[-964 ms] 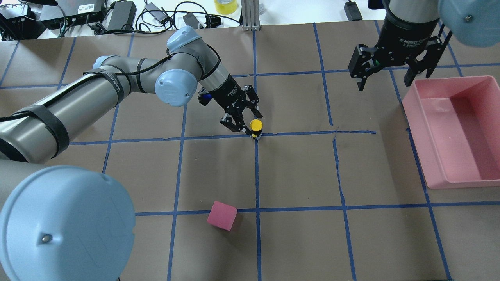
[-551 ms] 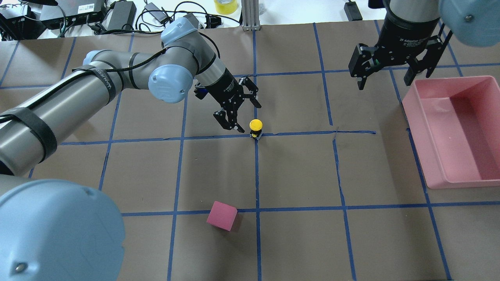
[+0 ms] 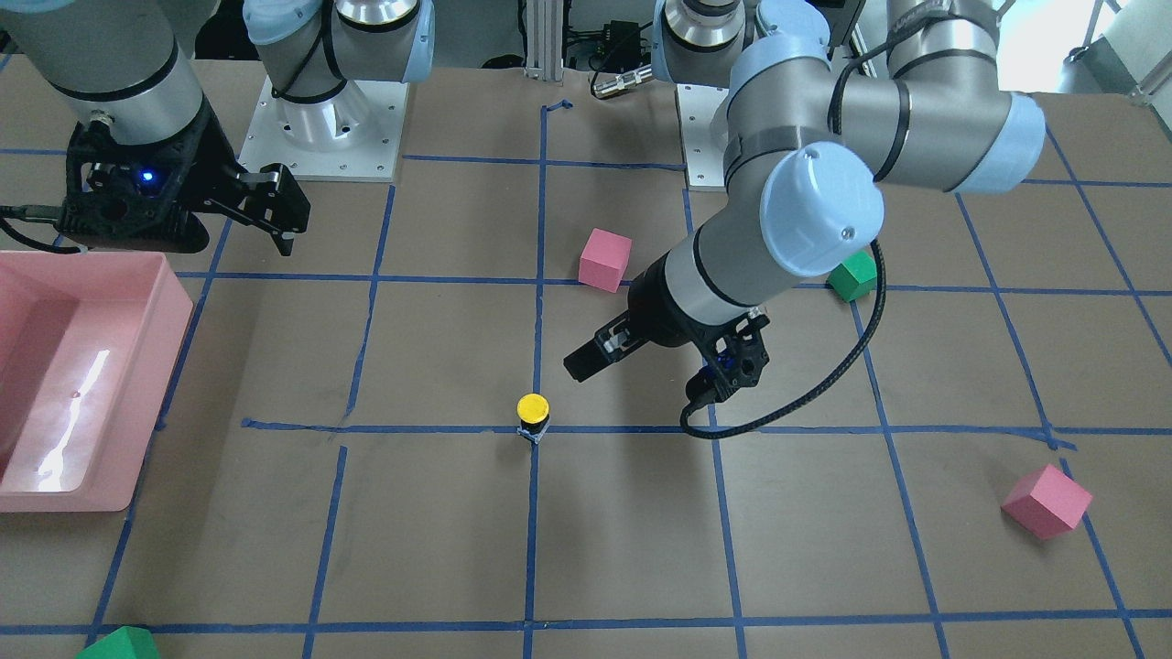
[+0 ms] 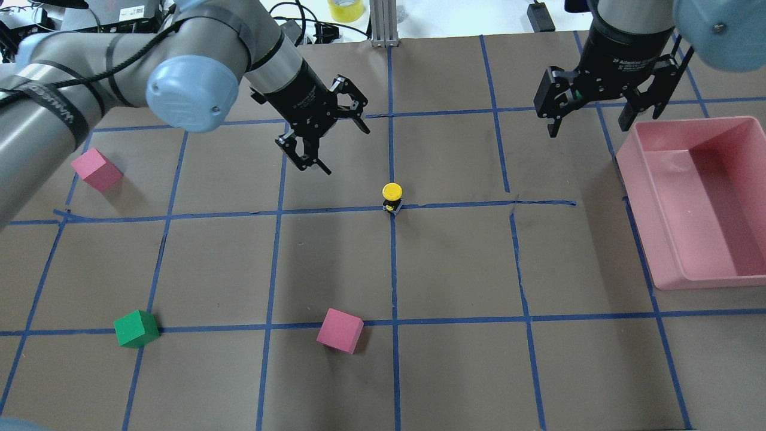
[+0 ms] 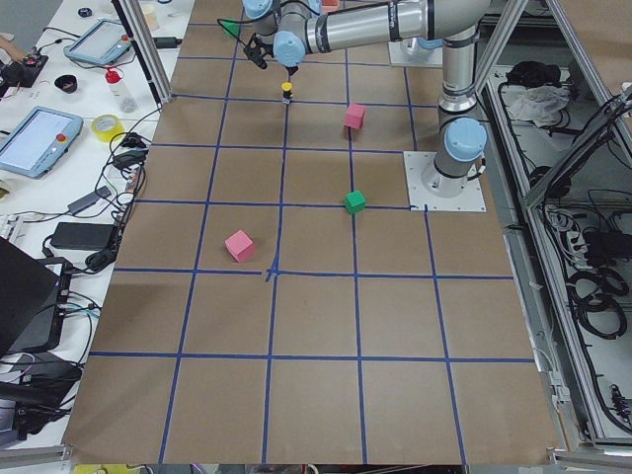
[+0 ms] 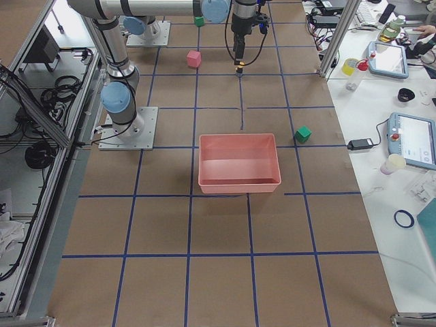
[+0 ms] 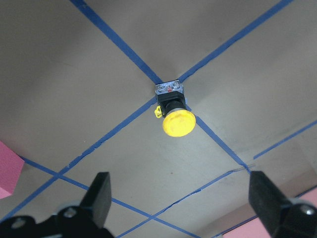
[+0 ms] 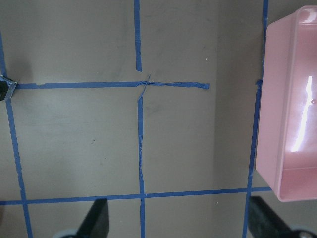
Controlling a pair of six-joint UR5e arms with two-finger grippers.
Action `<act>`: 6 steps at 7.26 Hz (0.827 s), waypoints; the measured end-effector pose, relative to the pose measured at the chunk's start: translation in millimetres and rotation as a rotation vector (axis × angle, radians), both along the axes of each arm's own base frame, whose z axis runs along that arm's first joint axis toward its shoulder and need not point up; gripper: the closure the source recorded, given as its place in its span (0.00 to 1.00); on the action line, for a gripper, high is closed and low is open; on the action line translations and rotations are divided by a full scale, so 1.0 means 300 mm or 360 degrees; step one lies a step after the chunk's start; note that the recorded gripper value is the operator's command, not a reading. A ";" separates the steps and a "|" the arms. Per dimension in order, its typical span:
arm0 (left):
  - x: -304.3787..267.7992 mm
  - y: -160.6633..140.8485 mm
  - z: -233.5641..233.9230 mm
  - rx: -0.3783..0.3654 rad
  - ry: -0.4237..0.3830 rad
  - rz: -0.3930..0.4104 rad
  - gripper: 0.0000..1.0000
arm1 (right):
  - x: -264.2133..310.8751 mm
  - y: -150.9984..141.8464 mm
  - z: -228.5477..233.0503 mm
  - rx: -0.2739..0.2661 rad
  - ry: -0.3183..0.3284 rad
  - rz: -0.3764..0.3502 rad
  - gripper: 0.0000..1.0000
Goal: Align button upright
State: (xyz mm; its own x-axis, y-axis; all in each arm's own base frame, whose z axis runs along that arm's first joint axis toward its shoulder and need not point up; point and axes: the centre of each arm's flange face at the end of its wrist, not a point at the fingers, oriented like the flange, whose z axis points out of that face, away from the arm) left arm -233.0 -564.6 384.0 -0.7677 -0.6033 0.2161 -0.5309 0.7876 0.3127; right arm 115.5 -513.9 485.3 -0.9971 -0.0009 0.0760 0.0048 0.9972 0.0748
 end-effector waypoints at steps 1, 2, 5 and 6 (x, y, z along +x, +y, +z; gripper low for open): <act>0.056 0.049 0.087 -0.0101 -0.0079 -0.0232 0.00 | 0.005 -0.001 0.000 -0.0001 -0.0029 0.0006 0.00; 0.131 0.086 0.165 -0.0201 -0.0154 -0.0464 0.00 | 0.014 -0.002 0.000 -0.0006 -0.0075 0.0010 0.00; 0.296 0.132 0.325 -0.0457 -0.0333 -0.0911 0.00 | 0.020 -0.007 0.002 -0.0022 -0.0111 0.0040 0.00; 0.320 0.141 0.348 -0.0483 -0.0419 -0.1013 0.00 | 0.020 -0.009 0.004 -0.0033 -0.0108 0.0039 0.00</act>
State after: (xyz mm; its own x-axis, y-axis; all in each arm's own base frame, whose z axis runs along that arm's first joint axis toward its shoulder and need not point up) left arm -137.1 -522.2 488.4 -0.9975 0.0313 0.0631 0.0287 0.9987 -0.0417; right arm 121.4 -516.7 486.6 -0.9997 -0.0242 0.0086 -0.0238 0.9983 0.0536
